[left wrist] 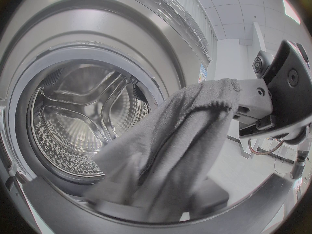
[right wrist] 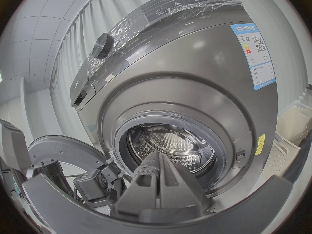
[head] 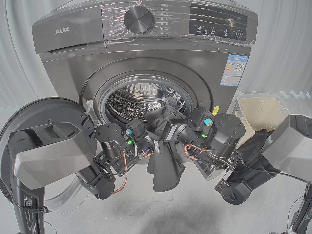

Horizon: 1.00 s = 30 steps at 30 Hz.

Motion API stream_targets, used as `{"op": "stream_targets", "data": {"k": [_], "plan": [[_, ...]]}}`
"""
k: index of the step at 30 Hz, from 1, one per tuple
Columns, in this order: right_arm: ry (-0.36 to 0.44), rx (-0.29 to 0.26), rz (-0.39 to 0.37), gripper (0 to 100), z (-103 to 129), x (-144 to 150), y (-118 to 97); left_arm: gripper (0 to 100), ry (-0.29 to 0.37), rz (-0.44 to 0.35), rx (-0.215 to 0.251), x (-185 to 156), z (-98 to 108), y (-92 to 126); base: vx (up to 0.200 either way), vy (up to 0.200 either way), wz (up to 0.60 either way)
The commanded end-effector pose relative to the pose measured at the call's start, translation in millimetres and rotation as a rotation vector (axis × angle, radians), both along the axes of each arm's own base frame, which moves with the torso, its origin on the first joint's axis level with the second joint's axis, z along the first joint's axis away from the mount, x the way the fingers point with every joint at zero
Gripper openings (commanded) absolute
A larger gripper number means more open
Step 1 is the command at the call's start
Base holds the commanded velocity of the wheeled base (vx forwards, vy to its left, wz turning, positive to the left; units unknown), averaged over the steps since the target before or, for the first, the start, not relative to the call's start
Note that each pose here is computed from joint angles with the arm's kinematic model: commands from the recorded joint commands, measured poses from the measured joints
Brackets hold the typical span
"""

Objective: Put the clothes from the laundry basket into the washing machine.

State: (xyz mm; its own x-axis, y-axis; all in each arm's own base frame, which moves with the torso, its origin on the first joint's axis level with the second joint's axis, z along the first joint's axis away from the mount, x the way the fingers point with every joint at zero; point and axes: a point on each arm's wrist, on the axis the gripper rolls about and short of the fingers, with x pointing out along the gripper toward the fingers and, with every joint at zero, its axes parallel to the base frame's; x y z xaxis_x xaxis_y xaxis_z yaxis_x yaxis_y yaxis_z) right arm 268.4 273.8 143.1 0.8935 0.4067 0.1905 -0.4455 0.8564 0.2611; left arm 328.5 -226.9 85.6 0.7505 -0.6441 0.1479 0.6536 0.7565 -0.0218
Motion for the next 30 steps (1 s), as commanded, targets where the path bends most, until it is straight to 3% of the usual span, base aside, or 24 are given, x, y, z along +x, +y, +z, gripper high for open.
{"op": "stream_targets", "data": {"k": [1, 6, 7, 12, 13, 15, 19, 25, 30], "plan": [[0.002, -0.002, 0.003, 0, -1, 0, 1, 0, -0.006, 0.004, -0.006, -1, 3, 1, 0.000, 0.000, 0.00], [0.009, -0.009, 0.015, 0, -5, -3, 0, 0, -0.001, 0.005, -0.003, -8, 8, 5, 0.000, 0.000, 0.00], [0.009, -0.009, 0.015, 100, -5, -3, 0, 0, 0.001, 0.007, -0.002, -8, 8, 6, 0.000, 0.000, 0.00], [0.030, -0.010, 0.015, 100, -7, -6, -6, 0, -0.019, 0.048, -0.023, -8, 19, 12, 0.000, 0.000, 0.00], [0.047, -0.028, 0.009, 100, -9, -11, -15, 0, -0.034, 0.088, -0.039, -4, 27, 21, 0.000, 0.000, 0.00], [0.057, -0.036, 0.004, 100, -8, -15, -23, 0, -0.043, 0.102, -0.047, -4, 33, 26, 0.000, 0.000, 0.00], [0.100, -0.084, -0.006, 100, -11, -27, -57, 0, -0.087, 0.142, -0.078, -5, 56, 44, 0.000, 0.000, 0.00], [0.192, -0.172, 0.001, 100, -39, -28, -85, 0, -0.126, 0.148, -0.106, -22, 80, 57, 0.000, 0.000, 0.00], [0.247, -0.231, 0.071, 100, -64, -32, -82, 0, -0.134, 0.144, -0.111, -40, 90, 66, 0.000, 0.000, 0.00]]}}
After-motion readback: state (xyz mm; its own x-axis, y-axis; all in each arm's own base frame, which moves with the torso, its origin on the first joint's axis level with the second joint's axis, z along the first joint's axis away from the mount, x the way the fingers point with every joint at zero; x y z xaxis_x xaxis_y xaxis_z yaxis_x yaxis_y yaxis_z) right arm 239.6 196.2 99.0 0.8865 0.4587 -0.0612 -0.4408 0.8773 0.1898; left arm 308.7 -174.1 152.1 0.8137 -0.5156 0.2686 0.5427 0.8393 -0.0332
